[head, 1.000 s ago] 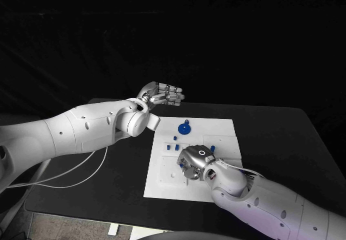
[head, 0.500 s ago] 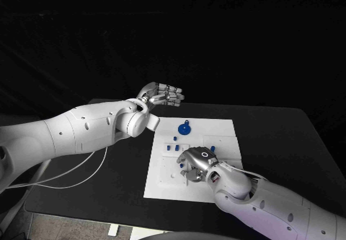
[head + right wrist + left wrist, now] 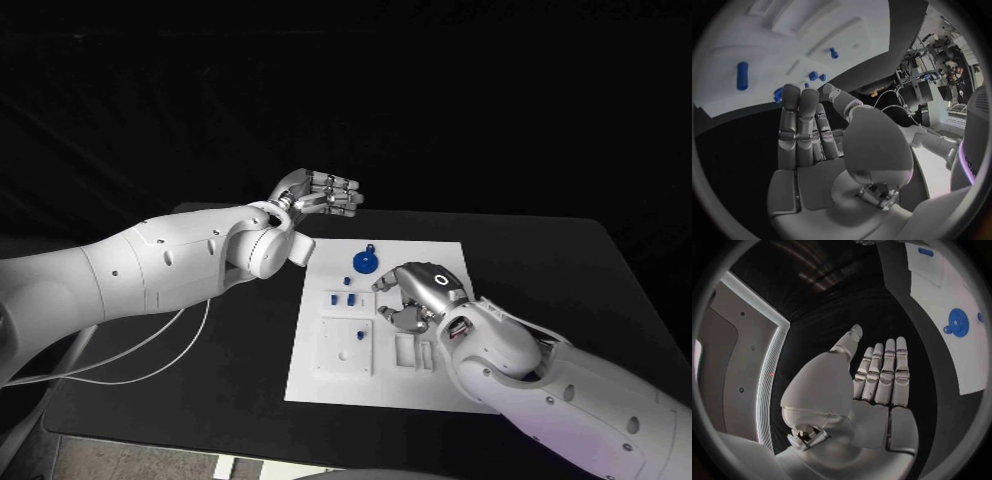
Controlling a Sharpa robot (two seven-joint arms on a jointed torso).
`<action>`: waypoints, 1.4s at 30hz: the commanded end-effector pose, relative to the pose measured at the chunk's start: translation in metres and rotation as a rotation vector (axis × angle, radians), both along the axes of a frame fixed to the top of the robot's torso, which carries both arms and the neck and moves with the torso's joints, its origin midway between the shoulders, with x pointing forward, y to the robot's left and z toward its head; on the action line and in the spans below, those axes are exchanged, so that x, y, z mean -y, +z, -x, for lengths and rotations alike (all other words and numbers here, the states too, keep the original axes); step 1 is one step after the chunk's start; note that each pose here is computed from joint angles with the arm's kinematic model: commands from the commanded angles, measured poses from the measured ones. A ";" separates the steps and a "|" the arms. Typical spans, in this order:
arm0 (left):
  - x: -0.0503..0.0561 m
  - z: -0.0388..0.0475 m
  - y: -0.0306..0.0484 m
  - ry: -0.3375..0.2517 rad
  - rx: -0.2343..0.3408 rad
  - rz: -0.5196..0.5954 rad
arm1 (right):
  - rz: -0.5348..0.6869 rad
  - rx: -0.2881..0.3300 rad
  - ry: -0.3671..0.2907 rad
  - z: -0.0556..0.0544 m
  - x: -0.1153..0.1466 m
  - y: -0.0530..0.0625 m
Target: Assemble the parts on the task board
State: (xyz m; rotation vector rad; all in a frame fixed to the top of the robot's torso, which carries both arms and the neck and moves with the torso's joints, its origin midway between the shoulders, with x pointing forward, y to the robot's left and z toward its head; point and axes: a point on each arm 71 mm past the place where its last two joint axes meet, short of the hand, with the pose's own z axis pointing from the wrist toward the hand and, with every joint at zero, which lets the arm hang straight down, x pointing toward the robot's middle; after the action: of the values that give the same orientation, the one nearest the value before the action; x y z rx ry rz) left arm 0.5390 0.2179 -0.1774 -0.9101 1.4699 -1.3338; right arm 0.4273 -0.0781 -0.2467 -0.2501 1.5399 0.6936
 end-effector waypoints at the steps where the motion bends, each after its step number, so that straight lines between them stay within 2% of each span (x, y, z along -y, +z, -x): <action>1: 0.002 0.0007 0.0015 -0.016 0.002 0.012 | -0.016 0.009 -0.039 -0.006 0.013 0.009; 4: 0.002 0.0008 0.0015 -0.017 0.002 0.012 | 0.002 0.007 -0.075 -0.015 0.029 0.016; 7: 0.003 0.0007 0.0016 -0.015 0.004 0.012 | 0.040 -0.034 -0.114 -0.024 0.043 0.016; 11: 0.003 0.0004 0.0018 -0.013 0.007 0.013 | 0.082 -0.076 -0.151 -0.033 0.055 0.013; 19: 0.005 -0.0003 0.0017 -0.015 0.007 0.016 | 0.139 -0.133 -0.184 -0.043 0.065 0.002; 32: 0.006 -0.0010 0.0014 -0.009 0.005 0.013 | 0.206 -0.221 -0.162 -0.040 0.062 -0.022; 42: 0.005 -0.0013 0.0011 -0.005 0.002 0.011 | 0.216 -0.232 -0.153 -0.037 0.060 -0.032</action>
State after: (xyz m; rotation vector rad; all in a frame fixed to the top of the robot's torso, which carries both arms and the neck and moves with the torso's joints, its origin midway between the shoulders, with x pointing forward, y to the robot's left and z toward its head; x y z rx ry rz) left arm 0.5401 0.2142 -0.1777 -0.9111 1.4711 -1.3376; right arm 0.4664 -0.1382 -0.2748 -0.2018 1.8128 0.4472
